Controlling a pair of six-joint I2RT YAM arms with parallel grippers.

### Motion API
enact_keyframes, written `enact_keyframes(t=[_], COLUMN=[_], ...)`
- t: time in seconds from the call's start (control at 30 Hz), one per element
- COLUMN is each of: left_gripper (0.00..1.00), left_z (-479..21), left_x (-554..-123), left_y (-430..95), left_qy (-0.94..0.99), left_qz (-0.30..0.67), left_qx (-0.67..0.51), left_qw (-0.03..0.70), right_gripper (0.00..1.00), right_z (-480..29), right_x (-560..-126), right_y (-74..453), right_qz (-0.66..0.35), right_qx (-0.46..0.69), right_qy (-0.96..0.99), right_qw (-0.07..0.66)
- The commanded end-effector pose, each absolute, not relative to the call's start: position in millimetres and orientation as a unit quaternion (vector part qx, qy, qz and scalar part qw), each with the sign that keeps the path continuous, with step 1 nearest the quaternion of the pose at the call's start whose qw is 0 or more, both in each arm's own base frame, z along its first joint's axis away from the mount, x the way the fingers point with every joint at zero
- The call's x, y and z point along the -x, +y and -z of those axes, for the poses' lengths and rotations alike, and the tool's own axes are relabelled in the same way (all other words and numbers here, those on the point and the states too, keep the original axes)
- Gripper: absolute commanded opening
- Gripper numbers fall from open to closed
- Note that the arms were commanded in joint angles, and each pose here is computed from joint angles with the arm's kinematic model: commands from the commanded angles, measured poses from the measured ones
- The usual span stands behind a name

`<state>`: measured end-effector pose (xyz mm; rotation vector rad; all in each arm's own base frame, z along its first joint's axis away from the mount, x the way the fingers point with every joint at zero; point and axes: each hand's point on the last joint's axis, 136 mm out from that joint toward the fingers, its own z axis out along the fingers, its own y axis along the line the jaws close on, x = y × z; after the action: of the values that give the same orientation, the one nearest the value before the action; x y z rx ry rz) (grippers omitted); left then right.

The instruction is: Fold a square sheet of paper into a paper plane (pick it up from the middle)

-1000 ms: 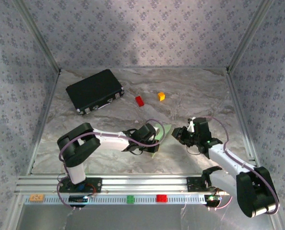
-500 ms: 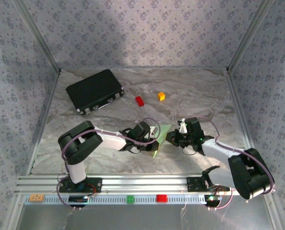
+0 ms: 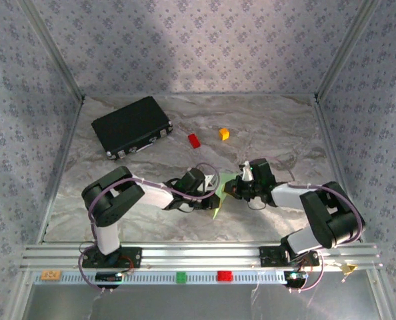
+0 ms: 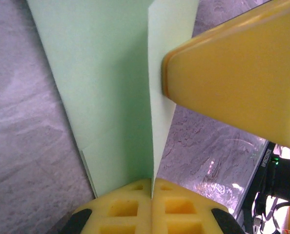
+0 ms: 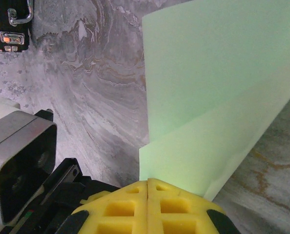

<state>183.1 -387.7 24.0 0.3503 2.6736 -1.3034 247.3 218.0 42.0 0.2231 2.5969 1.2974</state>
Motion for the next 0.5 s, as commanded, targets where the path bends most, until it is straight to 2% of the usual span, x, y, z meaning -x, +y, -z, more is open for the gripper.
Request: enact_keyframes(t=[0.0,0.47], left_gripper=[0.00,0.00], left_z=[1.0,5.3], left_x=[-175.0,-177.4], left_y=[-369.7,-360.4], left_qy=[0.907,0.910], left_qz=[0.408,0.410], left_qx=[-0.093,-0.053], left_qw=[0.044,0.044], right_gripper=[0.06,0.06], right_z=[-51.6,-48.8], right_x=[-258.6,-262.5], right_y=[220.1,222.2], right_qz=[-0.456,-0.471], right_qx=[-0.061,-0.047], right_qy=[0.878,0.873], right_qw=[0.133,0.115])
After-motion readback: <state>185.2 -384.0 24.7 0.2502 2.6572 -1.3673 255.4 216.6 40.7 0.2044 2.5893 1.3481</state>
